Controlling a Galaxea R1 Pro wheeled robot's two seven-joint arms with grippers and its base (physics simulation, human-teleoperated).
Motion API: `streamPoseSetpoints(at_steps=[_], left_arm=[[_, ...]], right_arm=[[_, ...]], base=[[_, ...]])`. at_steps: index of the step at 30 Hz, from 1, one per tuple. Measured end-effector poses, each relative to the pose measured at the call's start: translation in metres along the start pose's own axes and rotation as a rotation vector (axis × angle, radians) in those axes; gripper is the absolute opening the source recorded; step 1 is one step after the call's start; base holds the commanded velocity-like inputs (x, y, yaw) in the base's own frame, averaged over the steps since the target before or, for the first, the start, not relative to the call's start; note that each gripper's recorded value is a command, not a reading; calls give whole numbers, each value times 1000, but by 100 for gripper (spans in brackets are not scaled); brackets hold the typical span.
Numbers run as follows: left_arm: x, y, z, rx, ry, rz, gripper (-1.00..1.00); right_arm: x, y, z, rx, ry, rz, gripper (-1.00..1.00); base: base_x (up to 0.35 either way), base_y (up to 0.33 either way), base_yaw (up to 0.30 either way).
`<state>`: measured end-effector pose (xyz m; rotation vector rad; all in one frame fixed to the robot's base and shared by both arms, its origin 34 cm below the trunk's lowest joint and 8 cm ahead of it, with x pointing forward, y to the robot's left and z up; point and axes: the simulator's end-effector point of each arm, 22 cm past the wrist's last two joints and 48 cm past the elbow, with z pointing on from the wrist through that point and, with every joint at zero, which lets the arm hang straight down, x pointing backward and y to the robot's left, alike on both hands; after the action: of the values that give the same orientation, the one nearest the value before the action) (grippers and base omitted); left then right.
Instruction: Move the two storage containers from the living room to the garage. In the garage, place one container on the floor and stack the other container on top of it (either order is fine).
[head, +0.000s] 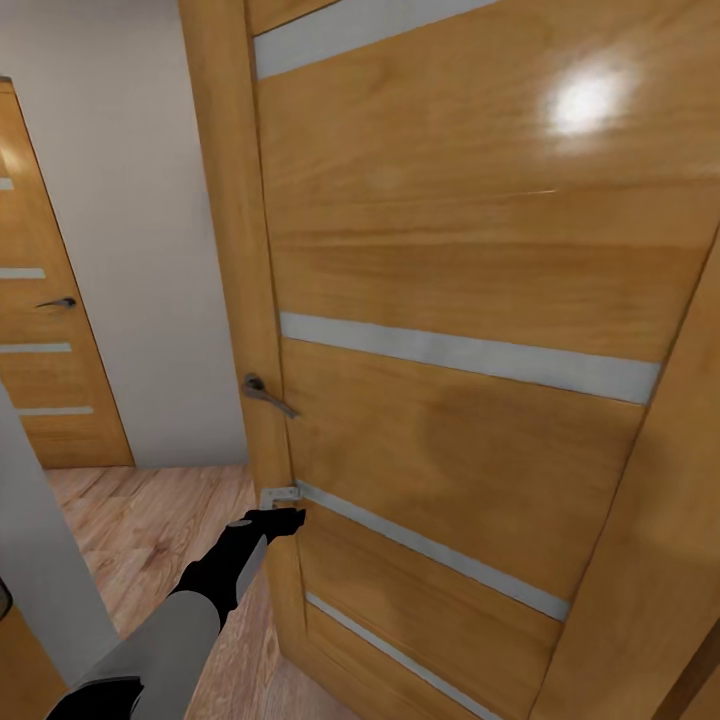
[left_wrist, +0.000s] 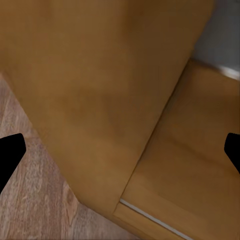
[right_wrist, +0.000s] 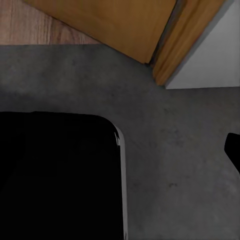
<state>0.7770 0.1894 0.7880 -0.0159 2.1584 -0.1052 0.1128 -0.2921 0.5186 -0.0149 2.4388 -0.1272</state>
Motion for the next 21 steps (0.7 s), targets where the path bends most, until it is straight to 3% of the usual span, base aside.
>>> streamPoseSetpoints(at_steps=[8, 21], left_arm=[[-1, 0, 0, -1, -2, 1, 100], [-1, 1, 0, -4, -3, 4, 100]], right_arm=[[0, 0, 0, 0, 0, 0, 100], [0, 0, 0, 0, 0, 0, 100]], base=[[134, -53, 0], [26, -14, 0]])
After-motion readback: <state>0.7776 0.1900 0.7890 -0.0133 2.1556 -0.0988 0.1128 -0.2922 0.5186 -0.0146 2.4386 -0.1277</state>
